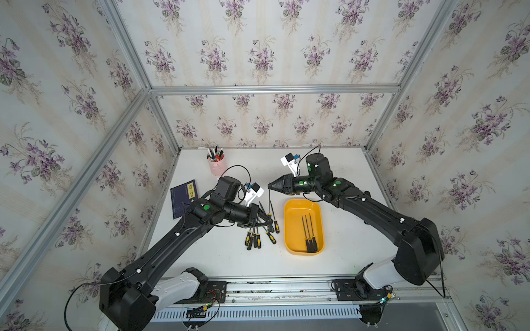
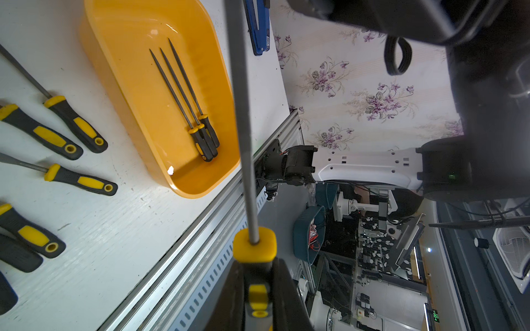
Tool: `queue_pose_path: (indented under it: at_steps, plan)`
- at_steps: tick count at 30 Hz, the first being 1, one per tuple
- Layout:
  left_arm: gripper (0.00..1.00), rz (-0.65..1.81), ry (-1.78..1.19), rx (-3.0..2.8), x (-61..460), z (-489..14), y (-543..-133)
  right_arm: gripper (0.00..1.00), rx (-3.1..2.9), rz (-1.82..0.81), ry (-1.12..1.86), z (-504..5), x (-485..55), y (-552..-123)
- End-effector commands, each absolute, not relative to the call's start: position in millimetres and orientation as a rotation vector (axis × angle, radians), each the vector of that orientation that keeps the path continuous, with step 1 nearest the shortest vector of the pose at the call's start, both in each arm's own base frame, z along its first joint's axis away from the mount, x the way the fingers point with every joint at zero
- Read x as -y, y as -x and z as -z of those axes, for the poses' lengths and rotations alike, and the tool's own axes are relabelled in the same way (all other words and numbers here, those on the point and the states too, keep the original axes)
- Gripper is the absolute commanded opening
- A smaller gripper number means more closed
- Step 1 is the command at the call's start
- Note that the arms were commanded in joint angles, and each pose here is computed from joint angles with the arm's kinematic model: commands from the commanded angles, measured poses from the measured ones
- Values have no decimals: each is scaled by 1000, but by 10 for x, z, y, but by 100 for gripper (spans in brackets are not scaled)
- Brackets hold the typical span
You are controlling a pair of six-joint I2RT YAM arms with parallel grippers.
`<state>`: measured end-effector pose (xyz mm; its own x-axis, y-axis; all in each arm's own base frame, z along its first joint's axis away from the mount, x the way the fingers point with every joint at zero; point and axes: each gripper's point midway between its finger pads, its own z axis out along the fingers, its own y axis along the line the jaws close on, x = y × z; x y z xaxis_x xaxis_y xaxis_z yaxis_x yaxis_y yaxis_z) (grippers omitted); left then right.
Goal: Put the file tool into the storage box
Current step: Pick up the file tool from the center of the board.
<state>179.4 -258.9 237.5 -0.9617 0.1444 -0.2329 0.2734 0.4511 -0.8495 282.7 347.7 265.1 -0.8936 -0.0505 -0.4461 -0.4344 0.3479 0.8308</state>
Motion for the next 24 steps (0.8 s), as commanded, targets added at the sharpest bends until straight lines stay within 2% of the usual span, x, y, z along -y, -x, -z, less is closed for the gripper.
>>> queue_pose_path:
  at_steps: [1,6,10,17,20,22,24]
  plan:
    - [3,1554,-396,-2528,2625,-2418,-1831,23,-2237,-1597,452,-2719,-3533,-2838]
    - [3,1550,-401,-2537,2630,-2394,-1842,15,-2249,-1599,450,-2671,-3553,-2837]
    - [4,1549,-402,-2547,2633,-2357,-1836,0,-2241,-1610,445,-2681,-3559,-2834]
    - [9,1523,-394,-2561,2618,-2325,-1861,0,-2255,-1597,435,-2646,-3517,-2797]
    - [27,1496,-385,-2572,2593,-2328,-1874,0,-2302,-1503,394,-2564,-3450,-2849]
    - [46,1482,-376,-2573,2571,-2345,-1888,0,-2364,-1423,369,-2465,-3393,-2879]
    - [60,1475,-371,-2573,2548,-2365,-1896,0,-2428,-1331,340,-2360,-3320,-2906]
